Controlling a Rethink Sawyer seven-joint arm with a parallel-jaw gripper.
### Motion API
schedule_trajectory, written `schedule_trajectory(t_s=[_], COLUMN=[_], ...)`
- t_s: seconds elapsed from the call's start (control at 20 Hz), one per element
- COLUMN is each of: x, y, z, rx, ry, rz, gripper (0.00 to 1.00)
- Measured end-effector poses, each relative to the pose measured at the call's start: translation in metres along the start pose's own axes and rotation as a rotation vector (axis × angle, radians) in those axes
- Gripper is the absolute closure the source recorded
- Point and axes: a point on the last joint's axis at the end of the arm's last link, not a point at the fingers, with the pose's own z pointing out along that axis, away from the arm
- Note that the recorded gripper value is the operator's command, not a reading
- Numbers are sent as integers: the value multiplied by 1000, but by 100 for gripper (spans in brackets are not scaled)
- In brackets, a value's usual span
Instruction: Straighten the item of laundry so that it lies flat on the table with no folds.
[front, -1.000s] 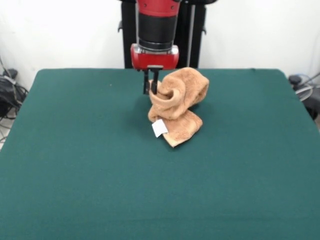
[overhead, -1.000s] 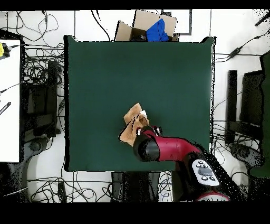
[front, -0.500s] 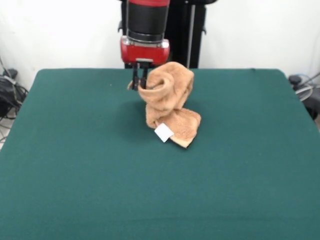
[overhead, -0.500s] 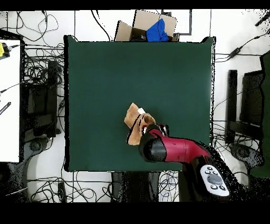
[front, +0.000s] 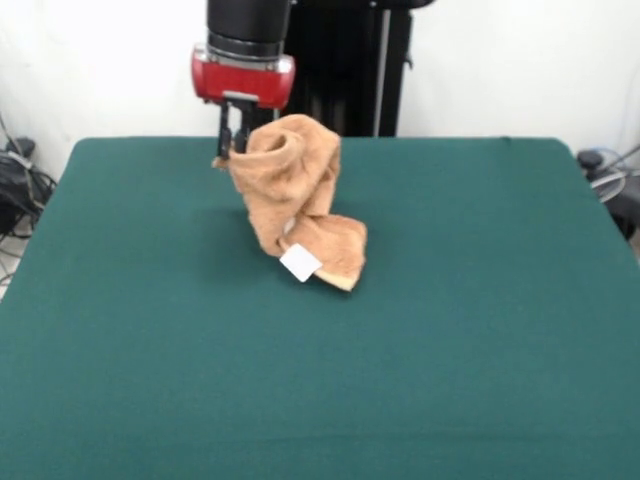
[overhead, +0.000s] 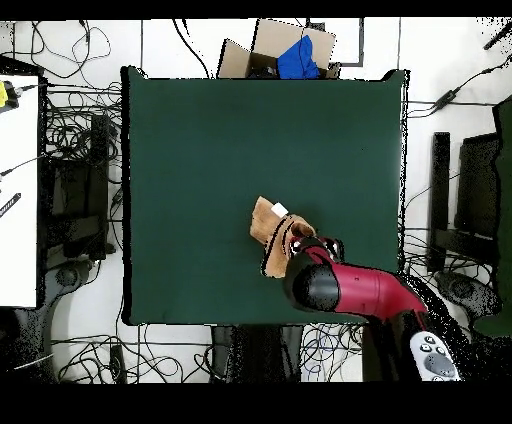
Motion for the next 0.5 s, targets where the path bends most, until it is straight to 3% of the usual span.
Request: schedule_trajectory(t_s=[0.5], x=[-2], y=[-26], z=[-21], rx=[33], ry=[-21], rz=[37], gripper=[100])
